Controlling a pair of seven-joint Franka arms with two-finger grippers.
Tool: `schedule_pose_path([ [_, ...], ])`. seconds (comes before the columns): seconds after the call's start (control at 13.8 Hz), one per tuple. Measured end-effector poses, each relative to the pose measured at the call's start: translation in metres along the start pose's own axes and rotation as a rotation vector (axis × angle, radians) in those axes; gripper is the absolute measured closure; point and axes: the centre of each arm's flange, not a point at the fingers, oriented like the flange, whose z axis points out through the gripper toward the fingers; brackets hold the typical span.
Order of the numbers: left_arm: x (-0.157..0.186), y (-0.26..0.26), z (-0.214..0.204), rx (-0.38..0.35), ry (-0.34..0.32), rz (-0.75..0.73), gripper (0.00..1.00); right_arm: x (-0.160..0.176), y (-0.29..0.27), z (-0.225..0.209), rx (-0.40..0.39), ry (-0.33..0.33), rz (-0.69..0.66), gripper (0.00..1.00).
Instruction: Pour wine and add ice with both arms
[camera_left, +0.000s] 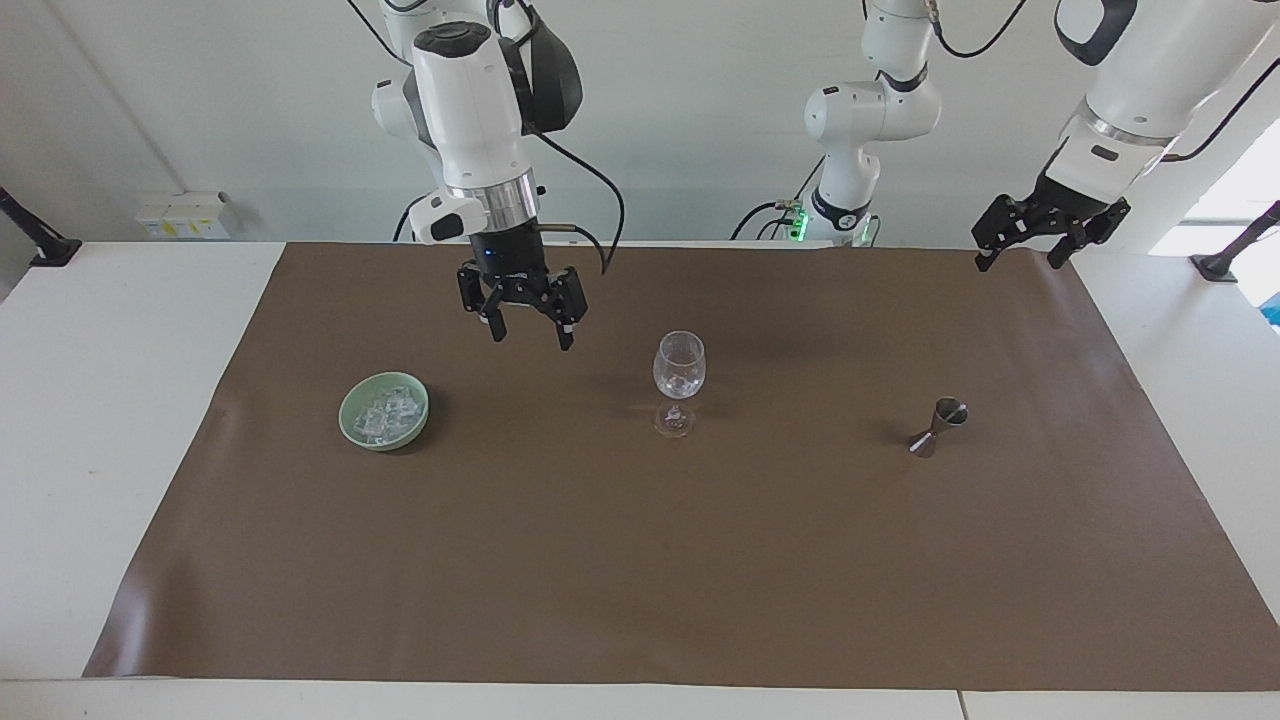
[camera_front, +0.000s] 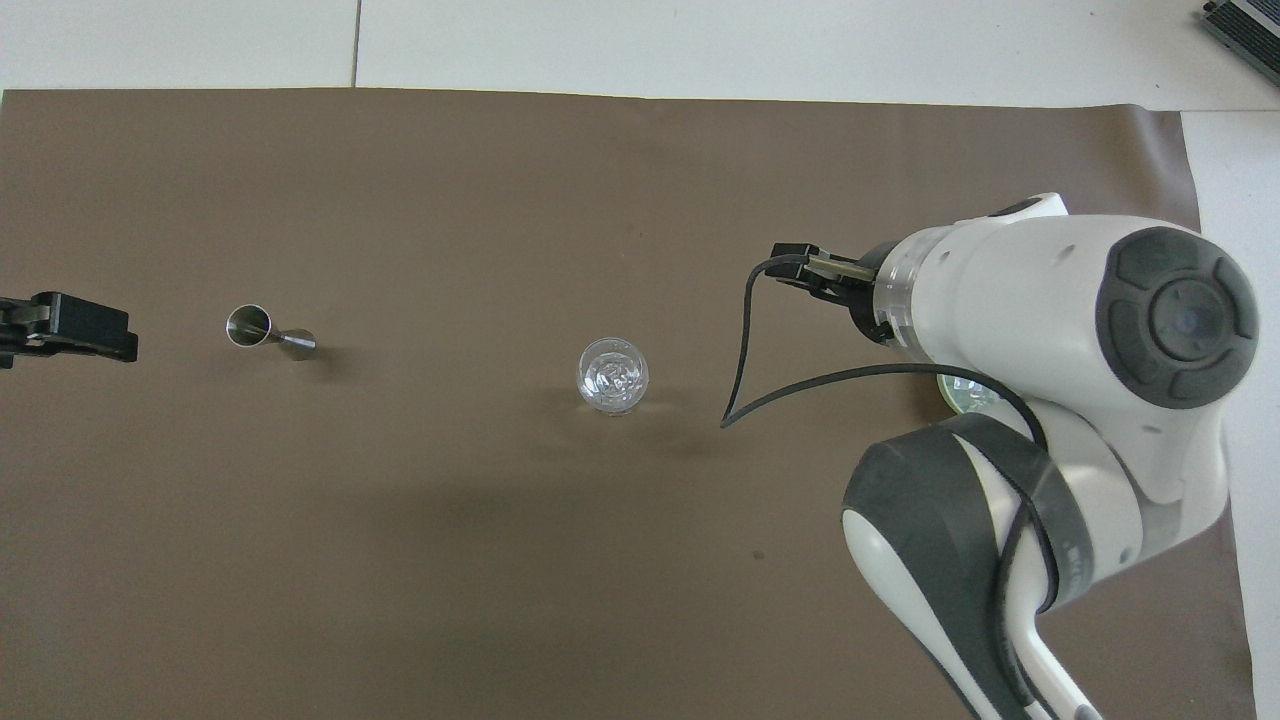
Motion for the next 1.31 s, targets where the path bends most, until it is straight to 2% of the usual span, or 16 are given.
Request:
schedule_pose_path([
  [0.58, -0.001, -0.004, 0.000, 0.000, 0.000, -0.008, 0.00, 0.036, 0.087, -0.025, -0.092, -0.045, -0.052, 0.00],
  [1.31, -0.001, -0.015, -0.001, -0.001, 0.001, -0.028, 0.00, 0.067, 0.176, -0.101, -0.164, -0.196, -0.138, 0.00],
])
